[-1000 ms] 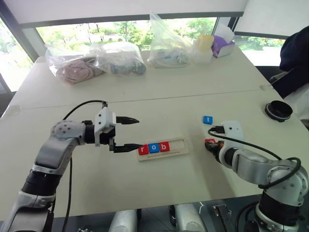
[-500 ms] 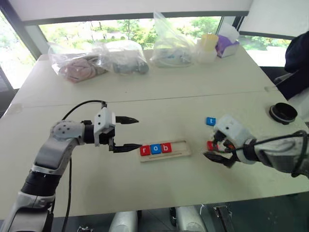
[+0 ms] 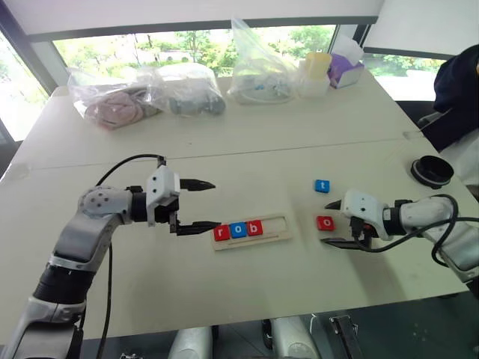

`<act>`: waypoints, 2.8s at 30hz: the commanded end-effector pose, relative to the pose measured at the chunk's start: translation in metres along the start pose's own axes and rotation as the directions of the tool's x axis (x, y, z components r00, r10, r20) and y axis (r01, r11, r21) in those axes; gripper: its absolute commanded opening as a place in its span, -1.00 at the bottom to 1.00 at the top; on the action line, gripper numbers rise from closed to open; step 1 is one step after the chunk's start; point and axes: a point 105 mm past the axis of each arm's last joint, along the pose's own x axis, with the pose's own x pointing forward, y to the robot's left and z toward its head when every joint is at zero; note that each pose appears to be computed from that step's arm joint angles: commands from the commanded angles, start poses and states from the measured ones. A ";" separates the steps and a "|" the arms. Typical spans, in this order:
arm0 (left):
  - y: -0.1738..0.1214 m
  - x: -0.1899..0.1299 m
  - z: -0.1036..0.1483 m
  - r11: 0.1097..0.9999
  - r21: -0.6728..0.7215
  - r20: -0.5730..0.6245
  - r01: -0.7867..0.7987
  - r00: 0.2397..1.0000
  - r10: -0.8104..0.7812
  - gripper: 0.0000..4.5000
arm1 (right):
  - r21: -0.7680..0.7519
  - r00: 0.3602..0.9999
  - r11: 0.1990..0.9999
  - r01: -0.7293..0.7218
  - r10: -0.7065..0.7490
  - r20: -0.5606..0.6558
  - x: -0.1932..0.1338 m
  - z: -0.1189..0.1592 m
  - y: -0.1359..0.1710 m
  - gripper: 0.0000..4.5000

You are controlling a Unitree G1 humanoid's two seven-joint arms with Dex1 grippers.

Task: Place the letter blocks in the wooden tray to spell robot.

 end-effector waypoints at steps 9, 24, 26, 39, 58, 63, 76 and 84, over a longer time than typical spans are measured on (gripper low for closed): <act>0.000 -0.004 0.012 0.999 0.038 0.011 -0.008 1.000 0.008 1.00 | 0.039 1.000 0.999 0.000 0.000 0.014 -0.001 -0.002 -0.007 0.61; -0.001 -0.003 0.013 0.999 0.036 0.012 -0.015 1.000 0.014 1.00 | -0.309 0.969 0.929 -0.205 0.237 0.069 0.007 0.088 0.012 -0.49; -0.001 -0.002 0.013 0.999 0.036 0.014 -0.018 1.000 0.017 1.00 | -0.364 0.961 0.900 -0.239 0.273 0.043 0.018 0.093 0.017 -0.49; -0.005 -0.008 0.014 0.998 0.031 0.002 -0.049 0.999 0.048 1.00 | -0.402 0.939 0.860 -0.314 0.343 0.002 0.056 0.099 0.013 -0.49; -0.006 -0.007 0.013 0.998 0.027 0.006 -0.057 0.998 0.056 1.00 | -0.355 0.934 0.873 -0.334 0.358 0.003 0.062 0.095 0.015 -0.49; -0.006 -0.007 0.013 0.998 0.025 0.007 -0.058 0.998 0.058 1.00 | -0.352 0.936 0.876 -0.328 0.352 0.003 0.062 0.094 0.014 -0.49; -0.007 -0.007 0.012 0.998 0.021 0.009 -0.059 0.998 0.059 1.00 | -0.344 0.937 0.884 -0.317 0.348 0.030 0.062 0.101 0.013 0.98; -0.007 -0.006 0.011 0.998 0.019 0.011 -0.057 0.998 0.057 1.00 | -0.330 0.954 0.909 -0.254 0.293 0.072 0.058 0.108 0.002 0.98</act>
